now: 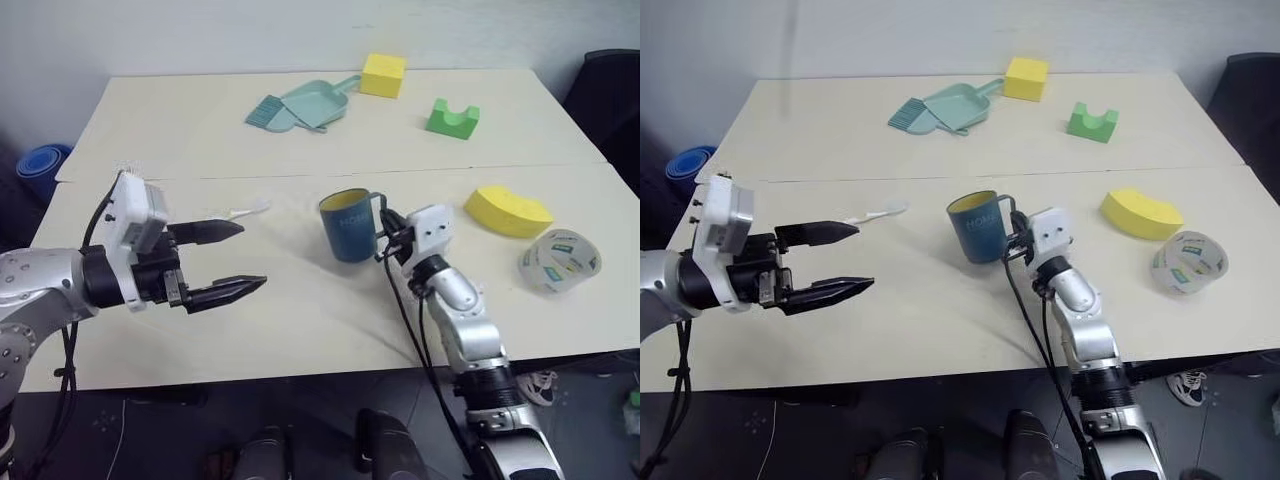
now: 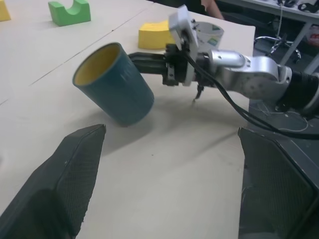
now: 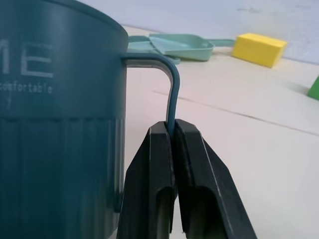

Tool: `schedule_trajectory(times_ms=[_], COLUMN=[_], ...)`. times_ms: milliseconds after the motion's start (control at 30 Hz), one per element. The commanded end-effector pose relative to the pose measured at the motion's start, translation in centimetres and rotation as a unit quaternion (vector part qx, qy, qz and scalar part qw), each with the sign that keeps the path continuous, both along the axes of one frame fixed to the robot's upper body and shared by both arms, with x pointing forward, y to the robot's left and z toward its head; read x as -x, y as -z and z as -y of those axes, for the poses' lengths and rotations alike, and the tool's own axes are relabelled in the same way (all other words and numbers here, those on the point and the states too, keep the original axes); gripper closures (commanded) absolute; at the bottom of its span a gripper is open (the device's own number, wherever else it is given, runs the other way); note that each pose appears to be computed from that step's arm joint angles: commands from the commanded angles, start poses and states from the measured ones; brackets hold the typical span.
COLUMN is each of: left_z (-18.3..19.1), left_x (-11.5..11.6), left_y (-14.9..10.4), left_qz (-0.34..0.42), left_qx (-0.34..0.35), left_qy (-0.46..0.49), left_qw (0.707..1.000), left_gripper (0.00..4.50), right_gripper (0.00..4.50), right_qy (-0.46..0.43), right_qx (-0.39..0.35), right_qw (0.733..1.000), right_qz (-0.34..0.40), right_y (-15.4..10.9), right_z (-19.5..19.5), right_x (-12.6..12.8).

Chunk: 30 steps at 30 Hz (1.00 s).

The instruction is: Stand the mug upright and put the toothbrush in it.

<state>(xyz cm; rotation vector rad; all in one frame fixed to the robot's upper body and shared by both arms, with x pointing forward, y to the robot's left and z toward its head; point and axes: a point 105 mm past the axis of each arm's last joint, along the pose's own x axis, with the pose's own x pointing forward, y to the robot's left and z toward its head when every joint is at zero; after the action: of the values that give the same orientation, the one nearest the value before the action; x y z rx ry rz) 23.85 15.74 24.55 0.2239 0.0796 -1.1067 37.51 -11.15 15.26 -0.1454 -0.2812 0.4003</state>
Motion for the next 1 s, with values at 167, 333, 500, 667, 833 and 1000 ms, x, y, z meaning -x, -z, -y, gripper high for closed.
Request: schedule_trajectory(times_ms=[167, 333, 500, 667, 833, 1000], left_z=[-0.5, -0.9, -1.7, -7.0, -13.7, -18.1], left_x=[0.0, -0.1, -0.2, 0.3, 2.1, 1.8], left_y=[-0.2, 0.3, 0.7, 0.8, 2.2, 1.4], left_qz=[0.004, -0.002, -0.002, -0.004, -0.023, -0.014], left_qx=[-0.005, -0.002, -0.007, -0.029, -0.063, -0.092], left_qy=[-0.002, -0.012, -0.031, -0.135, -0.243, -0.284], left_qw=[1.000, 1.000, 0.999, 0.990, 0.968, 0.954], left_gripper=[0.00, 0.00, 0.00, 0.00, 0.00, 0.00], right_gripper=[3.34, 1.77, 0.61, 0.61, 0.61, 0.61], right_qy=[-0.020, -0.039, -0.058, -0.186, -0.299, -0.374], right_qx=[0.009, 0.029, 0.068, 0.114, 0.135, 0.145], right_qw=[1.000, 0.999, 0.996, 0.965, 0.919, 0.879], right_qz=[-0.005, -0.002, -0.029, -0.148, -0.219, -0.256], right_y=[1.5, -0.1, -2.0, -4.8, -8.7, -11.0], right_z=[0.9, 2.1, 4.2, 7.2, 8.7, 8.6], right_x=[1.8, 3.5, 4.9, 8.8, 12.7, 15.1])
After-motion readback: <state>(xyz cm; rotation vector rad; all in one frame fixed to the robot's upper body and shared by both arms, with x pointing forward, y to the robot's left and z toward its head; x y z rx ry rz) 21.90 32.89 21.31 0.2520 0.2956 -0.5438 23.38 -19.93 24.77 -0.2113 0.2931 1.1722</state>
